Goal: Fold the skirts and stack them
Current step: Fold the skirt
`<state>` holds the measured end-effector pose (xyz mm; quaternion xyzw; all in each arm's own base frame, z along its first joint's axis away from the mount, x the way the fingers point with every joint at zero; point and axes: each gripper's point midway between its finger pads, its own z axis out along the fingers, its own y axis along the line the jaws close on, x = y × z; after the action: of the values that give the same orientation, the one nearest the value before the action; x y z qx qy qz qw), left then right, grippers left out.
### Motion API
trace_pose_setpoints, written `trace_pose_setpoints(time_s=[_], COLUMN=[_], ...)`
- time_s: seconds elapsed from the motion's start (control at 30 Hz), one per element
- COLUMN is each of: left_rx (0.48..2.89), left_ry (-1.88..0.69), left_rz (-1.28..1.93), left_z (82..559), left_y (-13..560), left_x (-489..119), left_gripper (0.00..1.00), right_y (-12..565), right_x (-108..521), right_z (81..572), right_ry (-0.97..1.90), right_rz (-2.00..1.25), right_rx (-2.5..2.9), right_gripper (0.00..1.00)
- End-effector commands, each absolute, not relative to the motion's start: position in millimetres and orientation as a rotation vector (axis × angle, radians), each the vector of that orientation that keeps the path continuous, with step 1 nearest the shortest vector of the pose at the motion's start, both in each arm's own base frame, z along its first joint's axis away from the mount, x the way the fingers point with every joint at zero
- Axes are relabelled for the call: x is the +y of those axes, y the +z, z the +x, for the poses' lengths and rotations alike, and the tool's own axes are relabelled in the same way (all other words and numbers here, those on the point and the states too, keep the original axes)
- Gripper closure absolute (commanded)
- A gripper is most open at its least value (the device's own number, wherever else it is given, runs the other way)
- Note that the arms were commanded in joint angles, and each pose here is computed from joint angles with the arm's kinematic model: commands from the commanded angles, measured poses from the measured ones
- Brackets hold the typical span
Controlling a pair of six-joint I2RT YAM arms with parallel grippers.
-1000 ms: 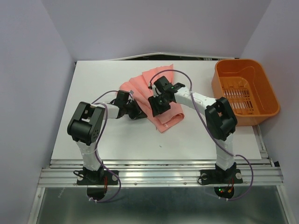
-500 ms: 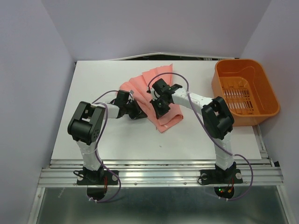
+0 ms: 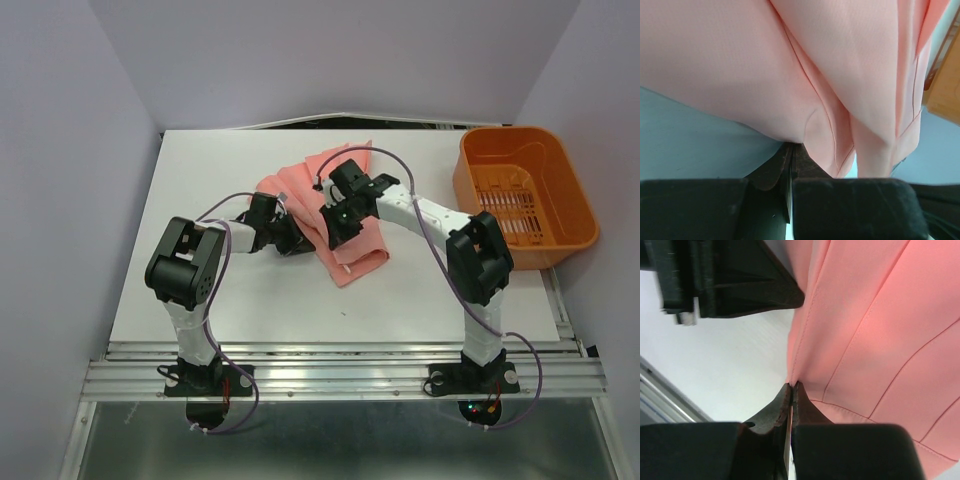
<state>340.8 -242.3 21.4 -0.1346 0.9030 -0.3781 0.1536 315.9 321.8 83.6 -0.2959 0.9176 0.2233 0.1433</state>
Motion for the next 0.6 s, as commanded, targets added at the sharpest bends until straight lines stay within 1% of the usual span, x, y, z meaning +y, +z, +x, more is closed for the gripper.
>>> trace_pose_setpoints(time_s=[0.0, 0.17, 0.23, 0.47, 0.57], left_rx=[2.615, 2.620, 2.621, 2.624, 2.623], left_ry=[-1.002, -0.996, -0.995, -0.990, -0.987], left_rz=[-0.376, -0.373, -0.374, -0.377, -0.378], left_z=[344.4, 343.4, 343.4, 343.0, 341.8], left_y=[11.4, 9.7, 9.4, 8.5, 8.1], left_x=[-235.9, -235.2, -235.2, -234.6, -233.6], left_gripper=[0.94, 0.95, 0.98, 0.99, 1.00], right_y=[118.7, 112.6, 108.0, 82.0, 85.9], right_x=[337.5, 335.9, 336.1, 341.8, 353.8], right_z=[292.7, 278.1, 275.2, 264.9, 263.4], right_ry=[0.836, 0.894, 0.906, 0.978, 1.075], right_rz=[-0.853, -0.842, -0.826, -0.712, -0.663], right_rx=[2.612, 2.659, 2.682, 2.798, 2.817], right_gripper=[0.99, 0.99, 0.99, 0.99, 0.99])
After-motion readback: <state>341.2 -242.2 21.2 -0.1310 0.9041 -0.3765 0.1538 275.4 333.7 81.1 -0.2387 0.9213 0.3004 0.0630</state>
